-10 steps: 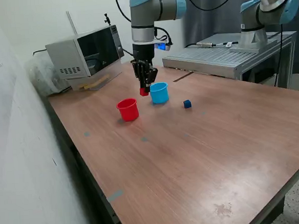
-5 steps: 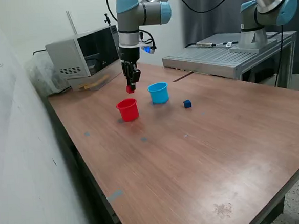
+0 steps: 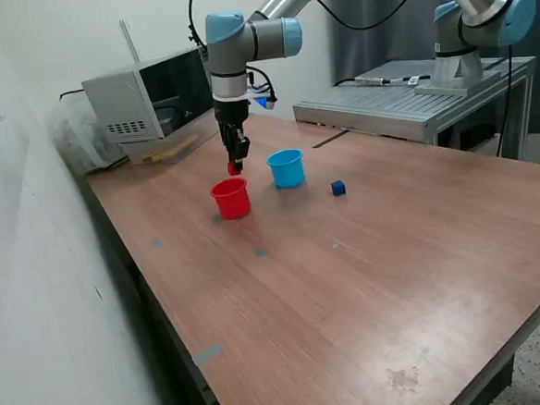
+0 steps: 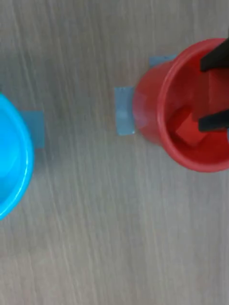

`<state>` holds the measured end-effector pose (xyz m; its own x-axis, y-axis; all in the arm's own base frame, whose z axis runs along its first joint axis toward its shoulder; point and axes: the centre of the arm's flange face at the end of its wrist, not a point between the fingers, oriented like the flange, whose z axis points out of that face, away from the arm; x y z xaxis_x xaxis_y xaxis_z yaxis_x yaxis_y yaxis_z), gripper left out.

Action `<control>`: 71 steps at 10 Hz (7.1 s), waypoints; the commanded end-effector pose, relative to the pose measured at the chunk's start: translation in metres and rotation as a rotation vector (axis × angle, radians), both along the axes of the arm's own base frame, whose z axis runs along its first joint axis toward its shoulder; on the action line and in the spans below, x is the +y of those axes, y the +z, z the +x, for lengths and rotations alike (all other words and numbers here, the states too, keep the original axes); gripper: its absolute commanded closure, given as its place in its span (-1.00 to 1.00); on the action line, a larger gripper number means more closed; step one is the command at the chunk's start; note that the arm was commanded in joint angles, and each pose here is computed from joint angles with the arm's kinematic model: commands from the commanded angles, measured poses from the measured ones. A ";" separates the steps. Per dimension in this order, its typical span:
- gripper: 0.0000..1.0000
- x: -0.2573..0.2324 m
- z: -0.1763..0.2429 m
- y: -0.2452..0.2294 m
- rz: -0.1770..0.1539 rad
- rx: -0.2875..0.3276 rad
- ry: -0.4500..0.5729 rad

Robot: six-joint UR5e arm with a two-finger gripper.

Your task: Place red objects in the red bin, and blue objects in the blue bin.

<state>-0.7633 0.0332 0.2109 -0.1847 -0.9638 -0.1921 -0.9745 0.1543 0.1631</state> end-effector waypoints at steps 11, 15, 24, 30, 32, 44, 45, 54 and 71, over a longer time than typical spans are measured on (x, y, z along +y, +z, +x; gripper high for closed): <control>-1.00 0.004 -0.013 -0.001 -0.001 0.047 -0.082; -1.00 -0.010 0.000 0.019 -0.004 0.047 -0.074; -1.00 -0.093 0.166 -0.050 -0.043 -0.144 -0.224; -1.00 -0.139 0.173 -0.050 -0.083 -0.132 -0.183; -1.00 -0.157 0.177 -0.052 -0.082 -0.134 -0.157; -1.00 -0.140 0.147 -0.088 -0.101 -0.163 -0.196; -1.00 -0.140 0.146 -0.091 -0.101 -0.166 -0.196; -1.00 -0.136 0.145 -0.106 -0.102 -0.190 -0.179; 1.00 -0.136 0.138 -0.107 -0.107 -0.154 -0.170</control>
